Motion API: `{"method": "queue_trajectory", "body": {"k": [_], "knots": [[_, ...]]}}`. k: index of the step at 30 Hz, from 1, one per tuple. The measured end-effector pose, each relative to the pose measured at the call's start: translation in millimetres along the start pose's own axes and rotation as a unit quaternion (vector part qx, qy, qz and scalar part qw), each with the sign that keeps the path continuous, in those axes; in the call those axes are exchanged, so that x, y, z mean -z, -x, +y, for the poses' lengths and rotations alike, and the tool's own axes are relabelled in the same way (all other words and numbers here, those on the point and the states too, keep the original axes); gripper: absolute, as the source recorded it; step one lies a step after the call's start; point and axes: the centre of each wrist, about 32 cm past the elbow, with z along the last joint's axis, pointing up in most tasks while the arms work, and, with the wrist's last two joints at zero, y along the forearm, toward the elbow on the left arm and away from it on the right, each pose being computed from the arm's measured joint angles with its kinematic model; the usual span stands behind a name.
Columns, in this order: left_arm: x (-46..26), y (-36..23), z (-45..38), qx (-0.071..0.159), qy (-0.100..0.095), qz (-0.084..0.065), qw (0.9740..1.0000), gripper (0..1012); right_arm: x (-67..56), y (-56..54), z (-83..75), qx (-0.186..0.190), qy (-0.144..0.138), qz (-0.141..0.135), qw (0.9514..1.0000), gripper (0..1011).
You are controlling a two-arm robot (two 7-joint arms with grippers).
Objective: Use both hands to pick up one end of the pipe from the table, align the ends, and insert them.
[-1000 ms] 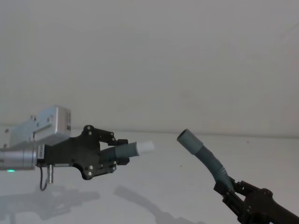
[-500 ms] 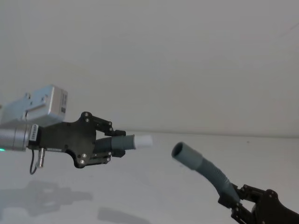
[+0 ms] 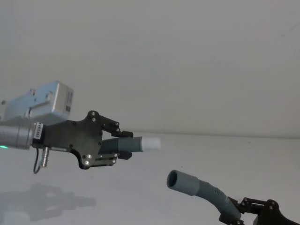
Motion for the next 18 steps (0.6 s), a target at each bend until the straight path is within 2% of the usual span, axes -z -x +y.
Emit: {"method": "queue_trajectory", "body": {"k": [7,11,18], "knots": [[0.1,11.9,-8.3,-0.002,0.003,0.003,1.0,352,2.9,4.1,0.9,0.016,0.016,-0.013,0.9997,255],[-0.1,20.8,-12.7,-0.005,0.001,0.008,1.0,352,4.0,6.4,2.2,0.027,0.026,-0.018,0.9991,255],[-1.8,32.0,-15.8,-0.007,-0.008,0.015,0.9998,352,5.8,8.4,2.7,0.037,0.035,-0.024,0.9984,255]]}}
